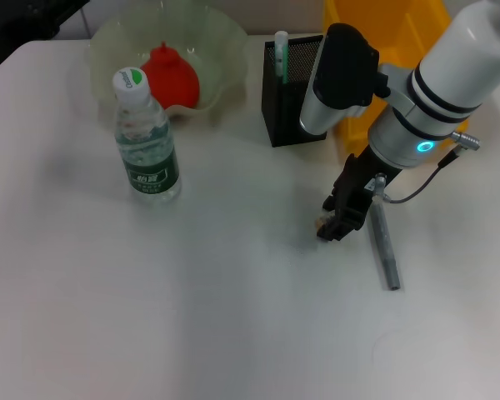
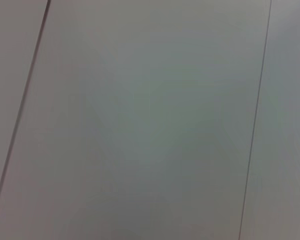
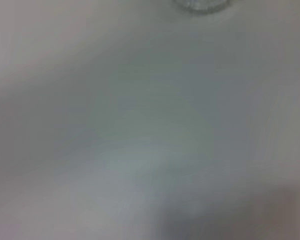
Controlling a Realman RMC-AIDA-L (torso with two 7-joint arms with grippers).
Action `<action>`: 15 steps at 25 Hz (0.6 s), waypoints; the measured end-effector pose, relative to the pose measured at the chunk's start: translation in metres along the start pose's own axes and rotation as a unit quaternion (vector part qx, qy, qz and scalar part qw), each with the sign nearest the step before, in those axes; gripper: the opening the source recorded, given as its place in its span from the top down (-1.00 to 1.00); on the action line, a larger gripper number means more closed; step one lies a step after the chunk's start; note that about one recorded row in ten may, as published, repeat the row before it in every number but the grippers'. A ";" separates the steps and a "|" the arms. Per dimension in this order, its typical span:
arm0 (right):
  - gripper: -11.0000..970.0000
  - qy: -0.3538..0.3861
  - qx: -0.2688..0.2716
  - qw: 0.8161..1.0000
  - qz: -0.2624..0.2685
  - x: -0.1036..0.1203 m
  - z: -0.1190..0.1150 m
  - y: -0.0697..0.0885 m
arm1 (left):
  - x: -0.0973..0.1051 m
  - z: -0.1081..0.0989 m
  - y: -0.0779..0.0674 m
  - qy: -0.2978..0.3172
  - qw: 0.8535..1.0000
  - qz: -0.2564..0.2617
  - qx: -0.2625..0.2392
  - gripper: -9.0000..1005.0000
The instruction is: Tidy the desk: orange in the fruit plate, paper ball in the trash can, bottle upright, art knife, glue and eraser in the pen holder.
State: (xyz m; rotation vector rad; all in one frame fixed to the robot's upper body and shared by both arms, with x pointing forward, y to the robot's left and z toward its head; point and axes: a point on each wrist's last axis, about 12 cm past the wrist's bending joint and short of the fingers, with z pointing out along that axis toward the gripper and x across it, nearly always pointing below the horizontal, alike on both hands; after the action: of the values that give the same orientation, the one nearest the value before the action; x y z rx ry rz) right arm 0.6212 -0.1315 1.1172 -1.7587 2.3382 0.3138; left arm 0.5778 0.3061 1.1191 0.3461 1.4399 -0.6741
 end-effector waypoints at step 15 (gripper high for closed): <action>0.06 -0.065 -0.015 0.995 0.073 0.009 -0.024 -0.011 | -0.003 0.001 0.000 -0.003 1.000 0.003 0.002 -0.51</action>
State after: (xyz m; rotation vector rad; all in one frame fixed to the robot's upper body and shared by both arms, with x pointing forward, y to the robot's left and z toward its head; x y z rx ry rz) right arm 0.6284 -0.1500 1.1367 -1.5329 2.3851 0.4730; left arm 0.5785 0.3060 1.1218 0.3512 1.4316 -0.6739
